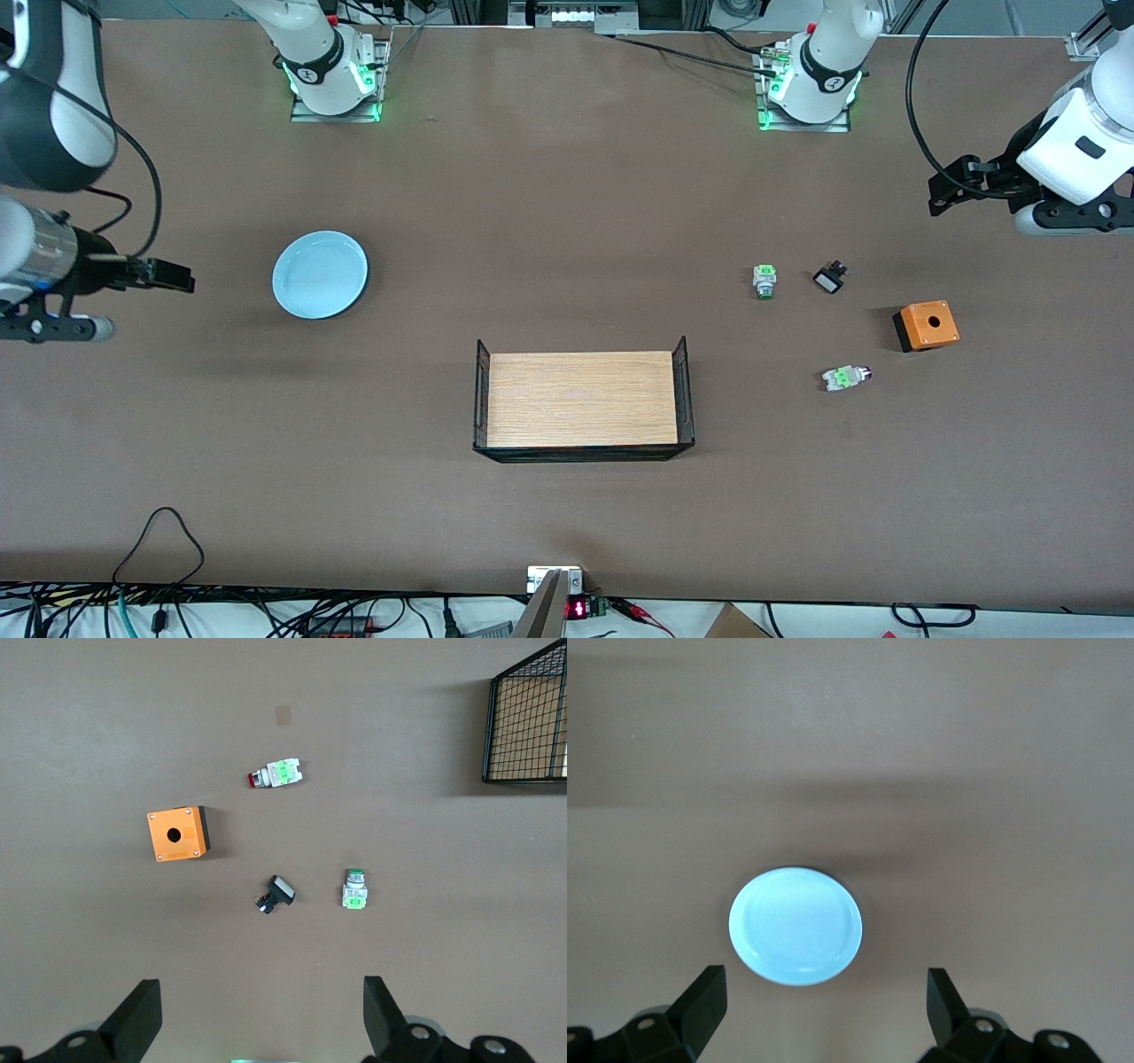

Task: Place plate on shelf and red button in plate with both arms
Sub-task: 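Move the right gripper down to the edge of the light blue plate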

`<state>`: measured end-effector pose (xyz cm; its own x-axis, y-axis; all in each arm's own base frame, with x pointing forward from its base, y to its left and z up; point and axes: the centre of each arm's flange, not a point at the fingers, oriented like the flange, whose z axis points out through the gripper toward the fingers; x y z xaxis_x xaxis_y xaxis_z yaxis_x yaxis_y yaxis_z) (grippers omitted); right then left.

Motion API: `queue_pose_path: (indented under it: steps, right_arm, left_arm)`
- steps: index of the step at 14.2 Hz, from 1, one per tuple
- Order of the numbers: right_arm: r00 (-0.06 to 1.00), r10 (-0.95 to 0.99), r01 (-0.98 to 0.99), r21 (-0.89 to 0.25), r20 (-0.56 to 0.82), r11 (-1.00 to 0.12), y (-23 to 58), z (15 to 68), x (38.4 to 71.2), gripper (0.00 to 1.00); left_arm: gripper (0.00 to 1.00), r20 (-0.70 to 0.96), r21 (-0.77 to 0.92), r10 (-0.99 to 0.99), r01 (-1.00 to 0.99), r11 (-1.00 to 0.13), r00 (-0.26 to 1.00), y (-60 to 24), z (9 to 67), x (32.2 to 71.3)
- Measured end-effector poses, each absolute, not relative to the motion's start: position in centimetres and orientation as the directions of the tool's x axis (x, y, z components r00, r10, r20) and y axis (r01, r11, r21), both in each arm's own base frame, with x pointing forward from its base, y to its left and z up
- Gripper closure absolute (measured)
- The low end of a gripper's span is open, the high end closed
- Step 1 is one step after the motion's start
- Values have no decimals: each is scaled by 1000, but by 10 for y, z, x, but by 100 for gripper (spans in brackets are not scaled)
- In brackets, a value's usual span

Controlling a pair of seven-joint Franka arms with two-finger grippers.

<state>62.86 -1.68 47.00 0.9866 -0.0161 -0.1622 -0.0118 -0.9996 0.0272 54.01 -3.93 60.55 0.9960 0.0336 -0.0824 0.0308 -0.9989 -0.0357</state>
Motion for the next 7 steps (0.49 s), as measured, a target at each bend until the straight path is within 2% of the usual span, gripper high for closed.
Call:
queue_pose_path:
  steps: [3,7]
  right_arm:
    - [988,3,7,28,-155,-1000,-3,424,629,0]
    - [992,-7,-4,27,-127,-1000,-4,352,603,0]
  left_arm:
    - [0,-83,-36,34,31,-999,996,-39,605,540]
    - [0,-83,-36,34,31,-999,996,-39,605,540]
